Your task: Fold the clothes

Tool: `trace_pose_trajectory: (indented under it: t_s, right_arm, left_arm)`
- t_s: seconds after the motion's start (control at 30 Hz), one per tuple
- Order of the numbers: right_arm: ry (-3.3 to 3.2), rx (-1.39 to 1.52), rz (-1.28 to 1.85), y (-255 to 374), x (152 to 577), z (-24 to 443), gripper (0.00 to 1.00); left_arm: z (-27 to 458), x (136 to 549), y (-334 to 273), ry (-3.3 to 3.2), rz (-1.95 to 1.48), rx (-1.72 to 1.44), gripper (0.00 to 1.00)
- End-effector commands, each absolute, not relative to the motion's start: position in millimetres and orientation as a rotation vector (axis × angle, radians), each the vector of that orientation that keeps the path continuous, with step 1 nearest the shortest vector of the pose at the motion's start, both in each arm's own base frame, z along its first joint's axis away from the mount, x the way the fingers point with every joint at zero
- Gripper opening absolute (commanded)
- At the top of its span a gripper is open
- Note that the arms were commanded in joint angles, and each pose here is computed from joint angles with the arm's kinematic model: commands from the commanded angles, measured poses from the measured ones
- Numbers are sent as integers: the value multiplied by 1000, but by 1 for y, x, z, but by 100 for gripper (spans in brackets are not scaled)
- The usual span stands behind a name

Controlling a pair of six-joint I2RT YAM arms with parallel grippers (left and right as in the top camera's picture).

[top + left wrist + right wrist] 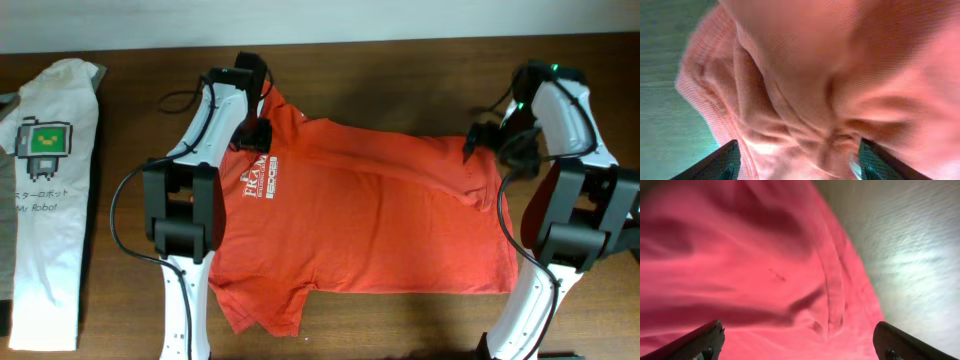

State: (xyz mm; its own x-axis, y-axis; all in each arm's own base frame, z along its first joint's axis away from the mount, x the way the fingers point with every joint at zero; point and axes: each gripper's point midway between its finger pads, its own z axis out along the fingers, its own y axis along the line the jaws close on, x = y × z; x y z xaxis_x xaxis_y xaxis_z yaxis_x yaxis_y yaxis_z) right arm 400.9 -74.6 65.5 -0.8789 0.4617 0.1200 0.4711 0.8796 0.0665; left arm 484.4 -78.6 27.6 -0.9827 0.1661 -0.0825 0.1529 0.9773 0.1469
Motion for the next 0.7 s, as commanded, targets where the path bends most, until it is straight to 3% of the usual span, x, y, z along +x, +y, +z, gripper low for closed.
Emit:
trace_pose_trajectory:
  t_s: [0.0,0.1,0.17,0.3,0.33,0.37,0.4,0.47,0.5,0.57,0.6,0.63,0.67]
  right_arm:
    - [-3052,-727,-122,-86,421,106,99]
    - [-3087,-647,-116,-86,421,125,99]
    - [-3081,-616,-114,-88,417,129,99]
    - [-3067,-651,-119,-98,412,133,97]
    - [-3072,-660,-124,-100,412,138,84]
    - [-3089,-670,-136,-102,413,150,54]
    - [-3103,-661,-154,-100,413,159,33]
    - [-3118,-661,-163,-97,411,176,30]
    - [-3153,-656,-165,-95,412,191,34]
    - [-3251,-648,-188,-89,411,225,56]
    - [-3297,-645,-187,-87,409,241,55]
    - [-3357,-648,-191,-85,404,263,37]
    - [-3425,-644,-226,-78,394,289,32]
  left_arm:
    - [75,508,-88,2920,154,235,76]
    - [77,508,-77,2927,170,216,78]
    - [77,505,-72,2944,171,205,63]
    - [84,497,-70,2960,173,206,59]
    - [93,498,-71,2940,168,202,55]
    - [116,500,-71,2892,157,194,47]
    - [130,501,-71,2861,150,189,42]
    - [166,498,-72,2788,133,179,42]
    - [195,493,-73,2733,121,175,42]
    - [251,478,-74,2621,95,171,43]
    - [271,471,-75,2579,85,169,44]
    - [306,457,-75,2503,67,166,44]
    - [342,437,-75,2429,47,165,44]
